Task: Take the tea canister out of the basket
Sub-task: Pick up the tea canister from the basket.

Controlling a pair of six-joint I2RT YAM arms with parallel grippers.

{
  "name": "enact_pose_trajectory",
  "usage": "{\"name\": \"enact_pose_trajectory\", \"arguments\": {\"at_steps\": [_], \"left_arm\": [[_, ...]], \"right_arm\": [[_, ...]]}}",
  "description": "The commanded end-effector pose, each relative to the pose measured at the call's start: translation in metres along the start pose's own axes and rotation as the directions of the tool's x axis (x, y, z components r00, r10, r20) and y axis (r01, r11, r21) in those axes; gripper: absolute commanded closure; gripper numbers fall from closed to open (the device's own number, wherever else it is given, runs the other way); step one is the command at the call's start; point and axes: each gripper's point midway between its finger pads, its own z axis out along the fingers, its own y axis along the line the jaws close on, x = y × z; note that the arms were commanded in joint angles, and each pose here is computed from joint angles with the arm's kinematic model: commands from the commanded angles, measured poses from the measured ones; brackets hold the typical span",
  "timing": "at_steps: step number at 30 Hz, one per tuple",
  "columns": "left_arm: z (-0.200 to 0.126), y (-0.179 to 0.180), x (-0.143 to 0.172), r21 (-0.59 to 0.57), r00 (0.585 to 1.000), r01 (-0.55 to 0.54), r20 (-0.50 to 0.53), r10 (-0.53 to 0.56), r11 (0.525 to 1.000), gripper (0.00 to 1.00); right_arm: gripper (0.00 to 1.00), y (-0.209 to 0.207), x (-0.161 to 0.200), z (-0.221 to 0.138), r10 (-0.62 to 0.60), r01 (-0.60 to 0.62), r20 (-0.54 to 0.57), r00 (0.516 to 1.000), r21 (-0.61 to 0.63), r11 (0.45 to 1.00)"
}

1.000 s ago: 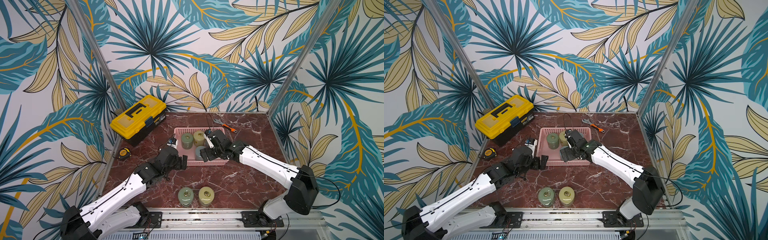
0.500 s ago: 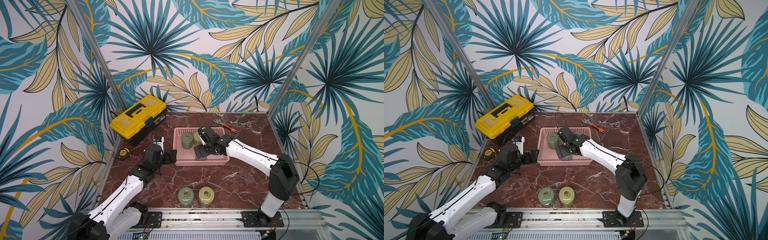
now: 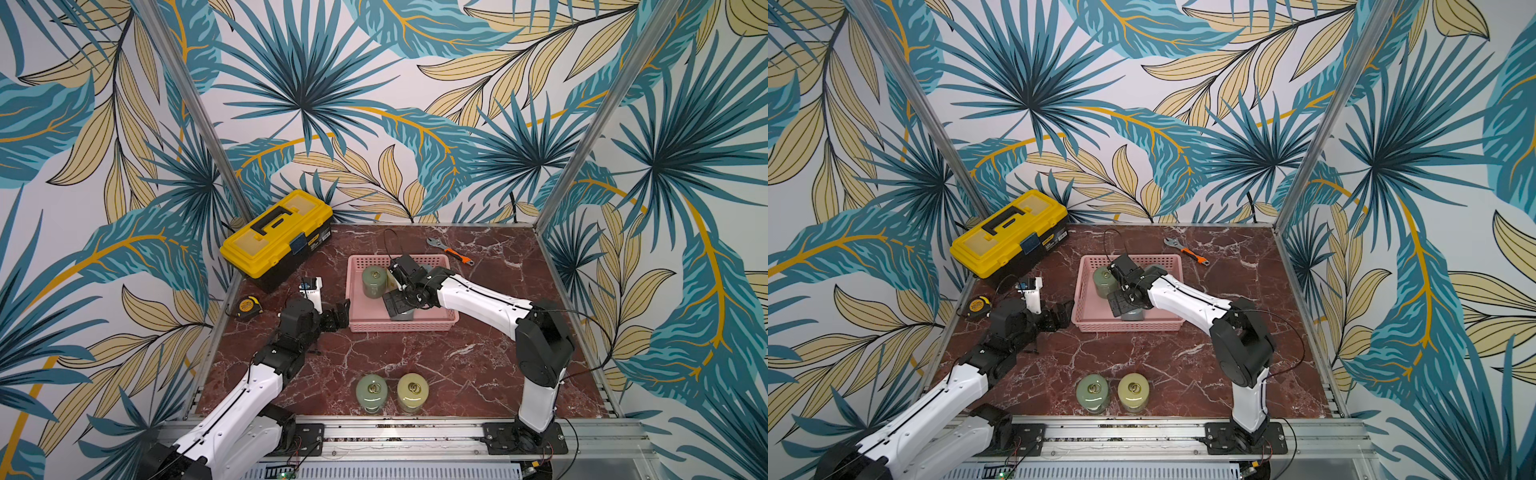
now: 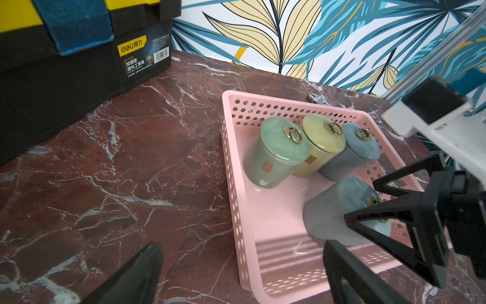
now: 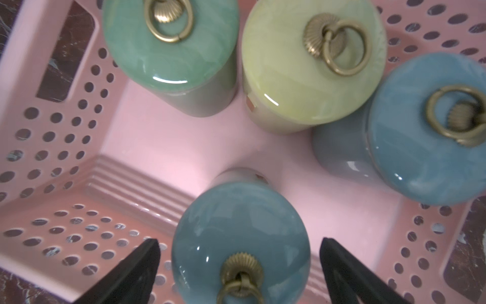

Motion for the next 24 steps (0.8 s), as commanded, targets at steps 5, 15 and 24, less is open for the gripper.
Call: {"name": "enact_pose_trajectory", "arguments": {"at_steps": [5, 15, 24], "left_arm": [[-0.002, 0.003, -0.002, -0.002, 0.999, -0.016, 0.029, 0.016, 1.000, 0.00], [-0.002, 0.003, -0.001, -0.007, 0.999, -0.021, 0.024, 0.021, 1.000, 0.00], [-0.002, 0.005, 0.000, -0.015, 0.999, -0.024, 0.025, 0.024, 1.000, 0.00]], "right_arm": [[0.01, -0.006, 0.007, 0.014, 0.008, -0.006, -0.035, 0.999, 0.058, 0.998], [0.03, -0.002, 0.010, 0.026, 0.003, 0.000, -0.058, 0.998, 0.052, 0.999], [0.26, -0.002, 0.012, 0.025, 0.004, -0.001, -0.064, 0.998, 0.045, 0.999]]}}
